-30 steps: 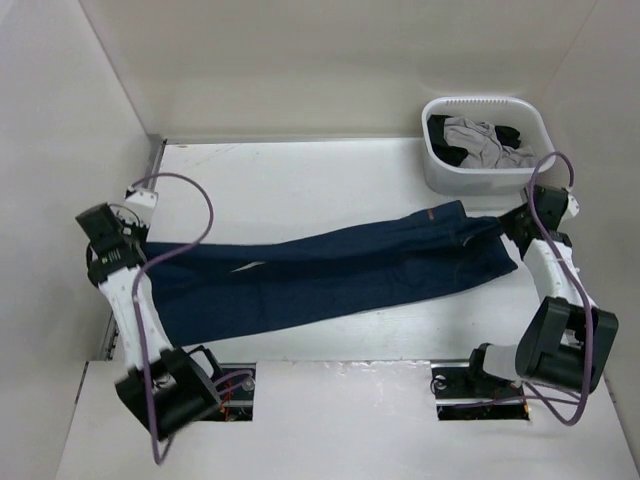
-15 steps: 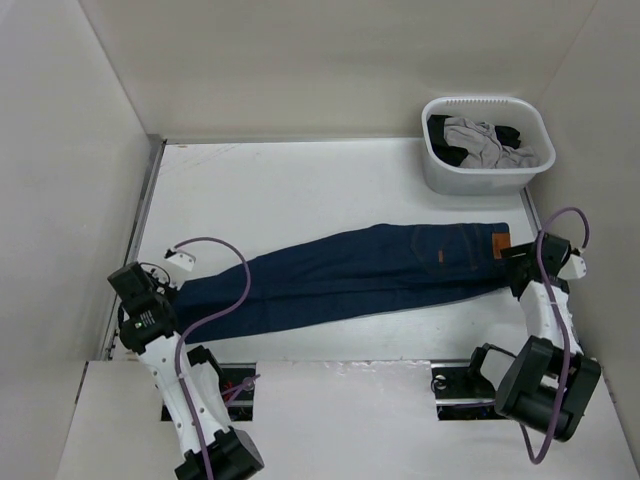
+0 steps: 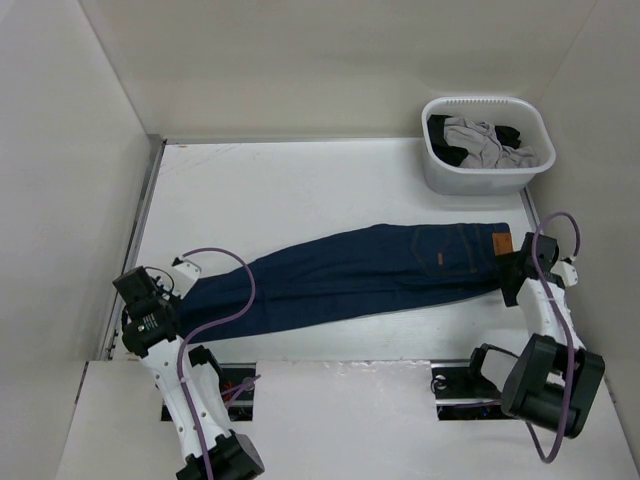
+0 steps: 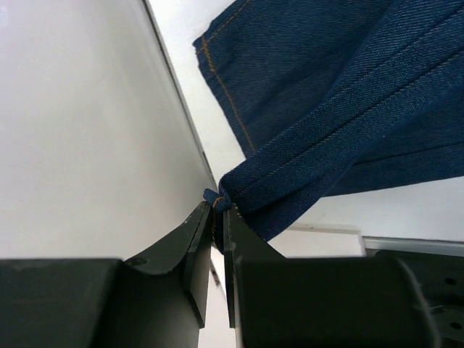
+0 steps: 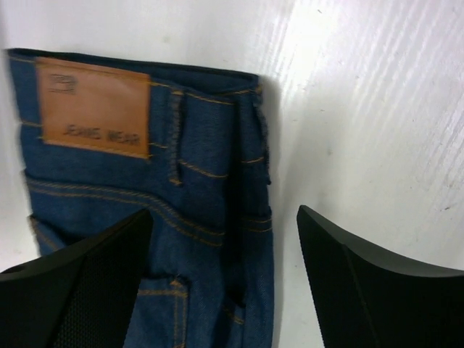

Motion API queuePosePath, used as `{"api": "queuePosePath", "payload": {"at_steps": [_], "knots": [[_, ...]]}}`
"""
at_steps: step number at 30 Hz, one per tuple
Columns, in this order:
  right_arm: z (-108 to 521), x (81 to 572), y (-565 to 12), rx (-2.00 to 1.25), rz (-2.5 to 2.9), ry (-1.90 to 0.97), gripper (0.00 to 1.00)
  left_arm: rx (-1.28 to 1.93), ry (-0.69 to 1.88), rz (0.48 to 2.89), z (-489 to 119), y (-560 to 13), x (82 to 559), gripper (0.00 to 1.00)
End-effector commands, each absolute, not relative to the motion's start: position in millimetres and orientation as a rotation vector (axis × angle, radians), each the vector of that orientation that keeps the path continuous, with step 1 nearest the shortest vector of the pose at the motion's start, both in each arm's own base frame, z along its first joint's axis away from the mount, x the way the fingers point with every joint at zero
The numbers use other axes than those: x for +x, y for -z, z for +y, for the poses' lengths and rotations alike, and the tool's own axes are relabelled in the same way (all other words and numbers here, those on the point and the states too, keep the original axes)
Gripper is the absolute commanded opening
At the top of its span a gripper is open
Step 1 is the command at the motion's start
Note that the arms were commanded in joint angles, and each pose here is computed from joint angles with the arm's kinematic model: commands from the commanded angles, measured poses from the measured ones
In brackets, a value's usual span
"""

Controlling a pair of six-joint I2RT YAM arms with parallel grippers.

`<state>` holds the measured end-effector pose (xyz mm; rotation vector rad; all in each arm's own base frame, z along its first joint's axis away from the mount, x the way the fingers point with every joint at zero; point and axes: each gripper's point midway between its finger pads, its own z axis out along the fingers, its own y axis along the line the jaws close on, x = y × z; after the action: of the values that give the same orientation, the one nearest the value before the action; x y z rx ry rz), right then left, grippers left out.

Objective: Fold and stack the trousers
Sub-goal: Fold the trousers

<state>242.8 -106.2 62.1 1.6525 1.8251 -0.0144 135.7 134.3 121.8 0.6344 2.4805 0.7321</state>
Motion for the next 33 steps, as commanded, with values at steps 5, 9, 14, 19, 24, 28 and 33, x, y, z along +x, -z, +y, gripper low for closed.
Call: {"api": "queuePosePath", "payload": {"at_steps": [5, 9, 14, 19, 24, 28, 33], "knots": [[-110, 278, -67, 1.629, 1.850, -0.047, 0.64, 0.694, -0.861, 2.421, 148, -136, 144, 0.02], [-109, 281, -54, 1.667, 1.886, -0.060, 0.44, 0.688, -0.872, 2.414, 150, -136, 145, 0.02], [-119, 273, -69, 1.662, 1.854, 0.000, 0.02, 0.697, -0.914, 2.392, 154, -147, 146, 0.01], [-144, 244, -109, 1.636, 1.728, 0.169, 0.03, 0.784, -0.952, 2.361, 153, -162, 145, 0.03], [-131, 247, -86, 1.657, 1.798, 0.115, 0.34, 1.174, -0.657, 2.525, 114, -128, 100, 0.31], [-133, 238, -78, 1.675, 1.799, 0.134, 0.45, 1.423, -0.224, 2.667, 66, -139, 38, 0.51], [-138, 233, -80, 1.648, 1.795, 0.181, 0.49, 1.458, -0.160, 2.712, 69, -168, 43, 0.55]]}}
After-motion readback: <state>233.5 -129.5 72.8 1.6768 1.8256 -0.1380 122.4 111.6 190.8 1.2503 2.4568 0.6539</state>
